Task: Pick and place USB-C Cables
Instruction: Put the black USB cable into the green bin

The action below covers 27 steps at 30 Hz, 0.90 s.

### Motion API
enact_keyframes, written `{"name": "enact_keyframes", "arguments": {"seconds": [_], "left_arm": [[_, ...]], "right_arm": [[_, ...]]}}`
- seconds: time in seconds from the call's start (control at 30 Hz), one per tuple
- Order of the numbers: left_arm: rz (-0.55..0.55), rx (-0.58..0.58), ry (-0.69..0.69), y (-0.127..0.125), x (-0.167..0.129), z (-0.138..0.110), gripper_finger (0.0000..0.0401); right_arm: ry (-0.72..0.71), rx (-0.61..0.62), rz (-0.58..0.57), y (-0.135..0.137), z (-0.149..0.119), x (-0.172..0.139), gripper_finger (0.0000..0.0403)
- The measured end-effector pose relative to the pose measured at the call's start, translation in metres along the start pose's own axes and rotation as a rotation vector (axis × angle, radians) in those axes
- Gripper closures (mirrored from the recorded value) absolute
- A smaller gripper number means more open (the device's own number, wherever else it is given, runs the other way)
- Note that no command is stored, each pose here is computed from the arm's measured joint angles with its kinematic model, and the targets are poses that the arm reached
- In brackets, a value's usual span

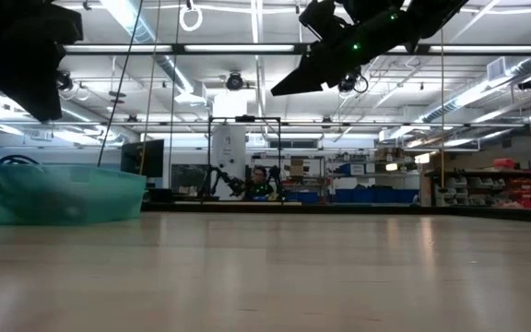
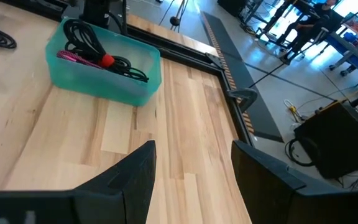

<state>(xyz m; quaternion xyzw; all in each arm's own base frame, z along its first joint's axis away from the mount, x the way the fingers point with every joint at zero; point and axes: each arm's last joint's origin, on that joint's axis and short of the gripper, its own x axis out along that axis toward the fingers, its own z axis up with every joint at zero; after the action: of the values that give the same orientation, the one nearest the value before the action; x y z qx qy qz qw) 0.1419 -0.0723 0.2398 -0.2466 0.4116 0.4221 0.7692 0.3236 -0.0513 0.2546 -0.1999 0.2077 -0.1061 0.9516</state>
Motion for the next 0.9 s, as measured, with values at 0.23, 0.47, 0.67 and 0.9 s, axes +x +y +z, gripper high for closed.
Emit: {"name": "enact_keyframes", "arguments": {"seconds": [0.23, 0.47, 0.67, 0.9], "left_arm": [[-0.205, 0.021, 0.431, -0.02, -0.011, -0.007, 0.0248], [-0.343, 0.066, 0.556, -0.035, -0.02, -0.022, 0.0248], [-0.179, 0.195, 0.592, -0.041, -0.008, -0.046, 0.0248], [-0.103, 0.283, 0.642, -0.053, 0.001, -0.072, 0.0248]], "right_arm": [[0.001, 0.033, 0.001, 0.0, 0.0, 0.0, 0.0188], [0.025, 0.048, 0.021, 0.004, -0.002, -0.001, 0.0188], [0.036, 0.035, 0.035, 0.007, -0.002, -0.001, 0.0188], [0.037, 0.03, 0.034, 0.007, -0.002, -0.001, 0.0188]]}}
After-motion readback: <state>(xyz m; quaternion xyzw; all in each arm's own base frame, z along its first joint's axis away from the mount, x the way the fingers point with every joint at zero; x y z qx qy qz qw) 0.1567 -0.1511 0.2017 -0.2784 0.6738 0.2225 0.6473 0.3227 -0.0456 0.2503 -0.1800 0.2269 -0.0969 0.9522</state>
